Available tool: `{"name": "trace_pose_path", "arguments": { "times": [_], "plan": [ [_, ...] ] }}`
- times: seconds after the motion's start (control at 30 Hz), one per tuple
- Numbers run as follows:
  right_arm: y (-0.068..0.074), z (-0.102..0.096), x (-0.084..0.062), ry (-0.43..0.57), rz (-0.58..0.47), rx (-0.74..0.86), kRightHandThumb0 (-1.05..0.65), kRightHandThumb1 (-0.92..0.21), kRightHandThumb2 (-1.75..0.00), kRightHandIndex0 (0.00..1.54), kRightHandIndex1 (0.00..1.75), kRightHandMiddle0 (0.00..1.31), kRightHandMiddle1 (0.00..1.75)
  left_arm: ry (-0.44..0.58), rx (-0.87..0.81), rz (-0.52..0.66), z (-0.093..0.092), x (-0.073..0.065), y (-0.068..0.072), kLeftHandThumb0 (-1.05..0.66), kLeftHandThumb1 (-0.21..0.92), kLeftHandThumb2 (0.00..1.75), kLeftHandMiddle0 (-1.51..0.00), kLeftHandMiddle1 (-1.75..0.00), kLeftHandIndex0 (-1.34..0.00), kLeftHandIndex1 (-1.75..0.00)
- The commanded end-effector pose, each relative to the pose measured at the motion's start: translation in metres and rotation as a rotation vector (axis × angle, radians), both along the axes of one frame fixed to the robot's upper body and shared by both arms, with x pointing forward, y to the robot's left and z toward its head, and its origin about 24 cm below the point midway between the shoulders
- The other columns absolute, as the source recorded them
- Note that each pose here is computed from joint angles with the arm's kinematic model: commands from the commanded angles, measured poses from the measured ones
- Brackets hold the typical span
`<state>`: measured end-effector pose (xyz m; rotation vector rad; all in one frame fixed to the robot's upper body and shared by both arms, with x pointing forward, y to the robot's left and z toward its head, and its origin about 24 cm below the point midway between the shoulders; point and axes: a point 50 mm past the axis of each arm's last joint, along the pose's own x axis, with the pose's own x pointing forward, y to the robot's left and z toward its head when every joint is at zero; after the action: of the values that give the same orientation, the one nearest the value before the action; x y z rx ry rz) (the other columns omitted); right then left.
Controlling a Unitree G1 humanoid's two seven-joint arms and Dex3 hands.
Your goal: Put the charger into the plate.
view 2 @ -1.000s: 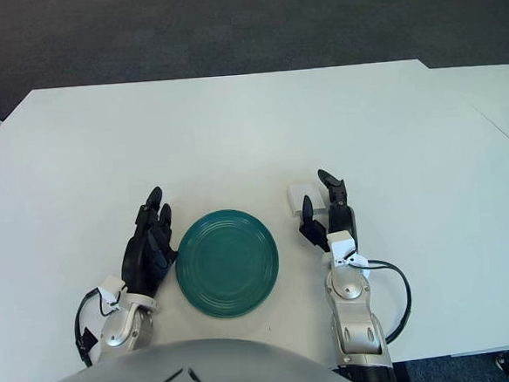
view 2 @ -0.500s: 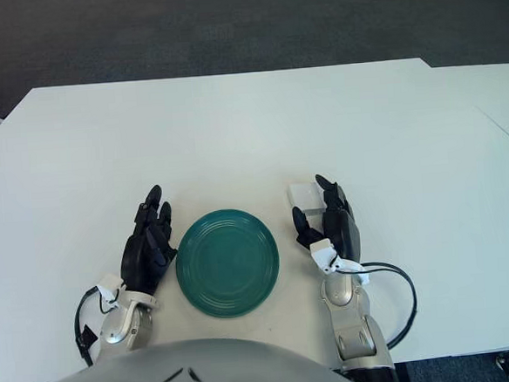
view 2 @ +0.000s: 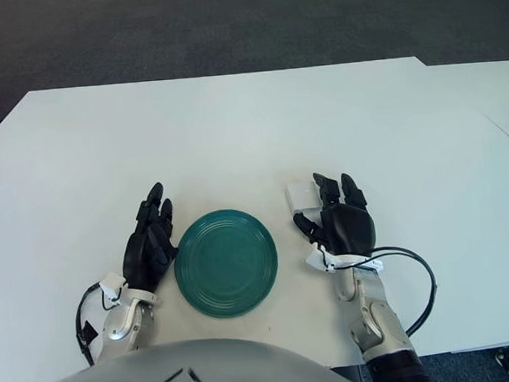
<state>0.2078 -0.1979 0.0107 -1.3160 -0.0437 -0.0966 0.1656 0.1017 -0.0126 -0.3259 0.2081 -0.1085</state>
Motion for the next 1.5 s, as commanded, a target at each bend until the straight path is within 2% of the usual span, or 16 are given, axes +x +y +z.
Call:
{"name": "trace_pose_path", "arguments": {
  "times": [0.0, 0.03, 0.07, 0.1, 0.27, 0.33, 0.47, 0.53, 0.63, 0.7, 0.8, 0.93, 1.47],
  "plan": [
    [0.001, -0.006, 0.002, 0.039, 0.021, -0.048, -0.93, -0.92, -0.68, 0.1, 0.0, 0.0, 0.47, 0.081, -0.046, 0.015, -0.01, -0.006, -0.005, -1.05, 0.92, 0.99, 0.0, 0.0, 0.0, -0.24],
    [0.001, -0.006, 0.003, 0.039, 0.023, -0.051, -0.93, -0.92, -0.68, 0.1, 0.01, 0.0, 0.48, 0.081, -0.052, 0.021, -0.01, -0.006, -0.005, -1.05, 0.92, 1.0, 0.0, 0.0, -0.02, -0.33],
    [0.001, -0.007, 0.003, 0.042, 0.027, -0.05, -0.93, -0.92, -0.67, 0.1, 0.01, 0.0, 0.48, 0.082, -0.056, 0.032, -0.009, -0.005, -0.006, -1.05, 0.92, 1.0, 0.0, 0.0, -0.02, -0.52],
    [0.001, -0.007, 0.003, 0.045, 0.03, -0.05, -0.93, -0.92, -0.66, 0.1, 0.01, 0.0, 0.48, 0.082, -0.059, 0.04, -0.009, -0.005, -0.007, -1.05, 0.92, 1.0, 0.0, 0.0, -0.01, -0.61],
    [0.003, -0.009, 0.006, 0.065, 0.041, -0.044, -0.93, -0.92, -0.63, 0.11, 0.01, 0.0, 0.49, 0.077, -0.08, 0.058, -0.008, -0.005, -0.009, -1.05, 0.92, 1.01, 0.0, 0.0, -0.03, -0.71],
    [0.004, -0.009, 0.006, 0.068, 0.043, -0.044, -0.92, -0.92, -0.62, 0.11, 0.01, 0.0, 0.49, 0.071, -0.088, 0.058, -0.007, -0.005, -0.009, -1.05, 0.92, 1.0, 0.0, 0.0, -0.05, -0.87],
    [0.004, -0.009, 0.008, 0.077, 0.049, -0.051, -0.92, -0.92, -0.61, 0.11, 0.0, 0.0, 0.49, 0.063, -0.101, 0.046, -0.005, -0.004, -0.01, -1.05, 0.92, 1.01, 0.0, 0.0, -0.03, -0.93],
    [0.005, -0.009, 0.009, 0.08, 0.051, -0.051, -0.91, -0.92, -0.61, 0.11, 0.0, 0.0, 0.49, 0.068, -0.103, 0.051, -0.005, -0.004, -0.01, -1.05, 0.92, 1.02, 0.0, 0.0, -0.02, -0.91],
    [0.005, -0.008, 0.012, 0.083, 0.057, -0.051, -0.91, -0.92, -0.62, 0.11, 0.0, 0.0, 0.49, 0.074, -0.101, 0.055, -0.004, -0.005, -0.01, -1.05, 0.92, 1.02, 0.0, 0.0, 0.0, -0.65],
    [0.006, -0.007, 0.013, 0.082, 0.06, -0.051, -0.91, -0.92, -0.62, 0.11, 0.0, 0.0, 0.49, 0.072, -0.096, 0.051, -0.003, -0.006, -0.01, -1.05, 0.92, 1.02, 0.0, 0.0, 0.0, -0.58],
    [0.006, -0.006, 0.014, 0.079, 0.066, -0.056, -0.92, -0.92, -0.64, 0.1, 0.0, 0.0, 0.49, 0.053, -0.084, 0.029, -0.003, -0.007, -0.01, -1.05, 0.92, 1.01, 0.0, 0.0, 0.0, -0.53],
    [0.007, -0.003, 0.015, 0.077, 0.076, -0.065, -0.94, -0.92, -0.68, 0.09, 0.0, 0.0, 0.47, 0.044, -0.069, 0.025, -0.003, -0.007, -0.01, -1.05, 0.92, 1.0, 0.0, 0.0, -0.03, -0.68],
    [0.012, 0.016, 0.016, 0.067, 0.124, -0.066, -0.98, -0.92, -0.77, 0.1, 0.01, 0.0, 0.44, 0.064, -0.089, 0.006, -0.007, -0.005, -0.01, -1.05, 0.92, 0.99, 0.0, 0.0, 0.0, -0.29]
  ]
}}
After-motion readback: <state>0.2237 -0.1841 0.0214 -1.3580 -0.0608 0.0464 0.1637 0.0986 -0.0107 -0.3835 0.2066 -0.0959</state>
